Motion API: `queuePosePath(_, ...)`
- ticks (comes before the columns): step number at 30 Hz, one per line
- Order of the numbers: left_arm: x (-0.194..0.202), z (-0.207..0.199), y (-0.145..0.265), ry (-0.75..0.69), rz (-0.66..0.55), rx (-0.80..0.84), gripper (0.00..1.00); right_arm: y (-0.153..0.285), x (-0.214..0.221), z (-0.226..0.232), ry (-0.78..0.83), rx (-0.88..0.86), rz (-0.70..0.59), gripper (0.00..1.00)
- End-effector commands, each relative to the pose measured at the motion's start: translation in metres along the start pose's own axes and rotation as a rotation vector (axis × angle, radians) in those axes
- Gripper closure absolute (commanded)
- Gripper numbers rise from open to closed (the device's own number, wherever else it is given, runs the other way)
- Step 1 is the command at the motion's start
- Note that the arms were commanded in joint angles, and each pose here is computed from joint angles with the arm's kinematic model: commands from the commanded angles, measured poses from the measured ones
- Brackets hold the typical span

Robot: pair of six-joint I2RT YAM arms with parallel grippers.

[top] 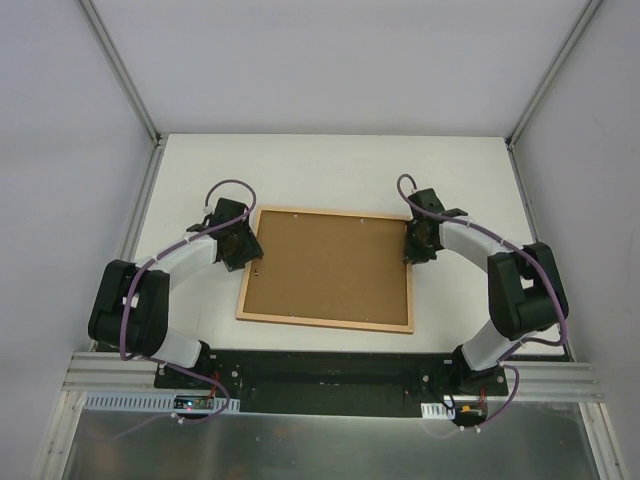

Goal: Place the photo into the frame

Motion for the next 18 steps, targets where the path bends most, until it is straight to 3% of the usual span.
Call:
queuePosePath(1, 0.008, -0.007, 0.015, -0.036, -0.027, 0.032, 0.48, -0.009, -0.001, -0.009, -0.042, 0.054, 0.020, 0.99)
queuePosePath(8, 0.019, 0.017, 0.023, -0.083, -0.069, -0.086, 0.46, -0.005, -0.007, -0.007, -0.032, 0.038, 0.015, 0.99)
queuePosePath(18, 0.036, 0.031, 0.011, -0.147, -0.001, -0.123, 0.45, -0.005, -0.007, -0.007, -0.031, 0.030, 0.010, 0.99)
Point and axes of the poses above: each gripper's point midway between its finger pads, its own y axis back along the fingers, its own z axis along the line the jaws close on, x = y × z, the point moved 3 cm from there along y, back along the fingers, and after that the axes turned 3 degrees about y, right-handed, at the moved point
